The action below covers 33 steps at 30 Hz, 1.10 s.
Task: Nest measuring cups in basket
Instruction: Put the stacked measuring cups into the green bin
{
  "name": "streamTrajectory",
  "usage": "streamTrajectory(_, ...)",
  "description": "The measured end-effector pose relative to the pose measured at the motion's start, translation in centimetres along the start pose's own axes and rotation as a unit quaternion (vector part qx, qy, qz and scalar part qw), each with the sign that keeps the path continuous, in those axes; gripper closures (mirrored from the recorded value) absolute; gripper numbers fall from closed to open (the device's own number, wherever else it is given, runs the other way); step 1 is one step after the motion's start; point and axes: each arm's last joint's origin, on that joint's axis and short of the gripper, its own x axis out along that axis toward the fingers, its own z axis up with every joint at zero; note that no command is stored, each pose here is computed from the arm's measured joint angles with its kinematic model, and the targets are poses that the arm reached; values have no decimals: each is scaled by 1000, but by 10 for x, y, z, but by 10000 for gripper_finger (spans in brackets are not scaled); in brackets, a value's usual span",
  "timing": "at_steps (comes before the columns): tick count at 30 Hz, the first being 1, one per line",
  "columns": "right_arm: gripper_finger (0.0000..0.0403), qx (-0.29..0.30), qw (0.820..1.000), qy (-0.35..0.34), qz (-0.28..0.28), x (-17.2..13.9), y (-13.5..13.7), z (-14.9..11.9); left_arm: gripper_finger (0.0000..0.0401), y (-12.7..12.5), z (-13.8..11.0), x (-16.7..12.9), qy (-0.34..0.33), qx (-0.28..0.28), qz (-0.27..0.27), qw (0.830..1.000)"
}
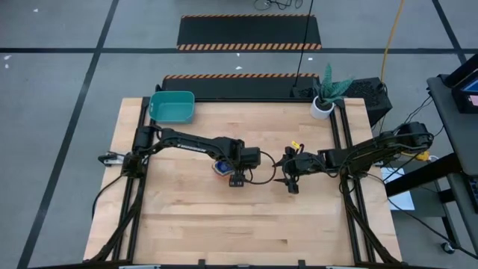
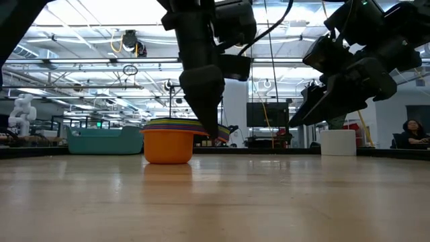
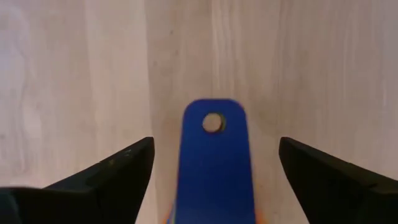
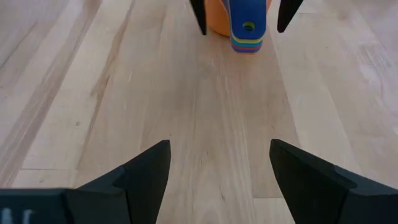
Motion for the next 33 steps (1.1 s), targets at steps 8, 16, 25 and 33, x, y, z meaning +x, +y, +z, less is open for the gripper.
streamTrajectory(8, 138, 0, 1000, 0, 0, 0, 0, 0, 129, 1, -1, 1, 1, -6, -6, 1000)
streamTrajectory(16, 138, 0, 1000, 0, 0, 0, 0, 0, 181, 0, -1, 1, 2, -5, 9, 1000)
streamTrajectory(25, 138, 0, 1000, 2, 1, 0, 0, 0, 133, -4, 0, 16, 9, 10, 14, 1000)
streamTrajectory(33, 138, 0, 1000, 2, 1, 0, 0, 0, 149, -3, 0, 16, 11, 2, 15, 1000)
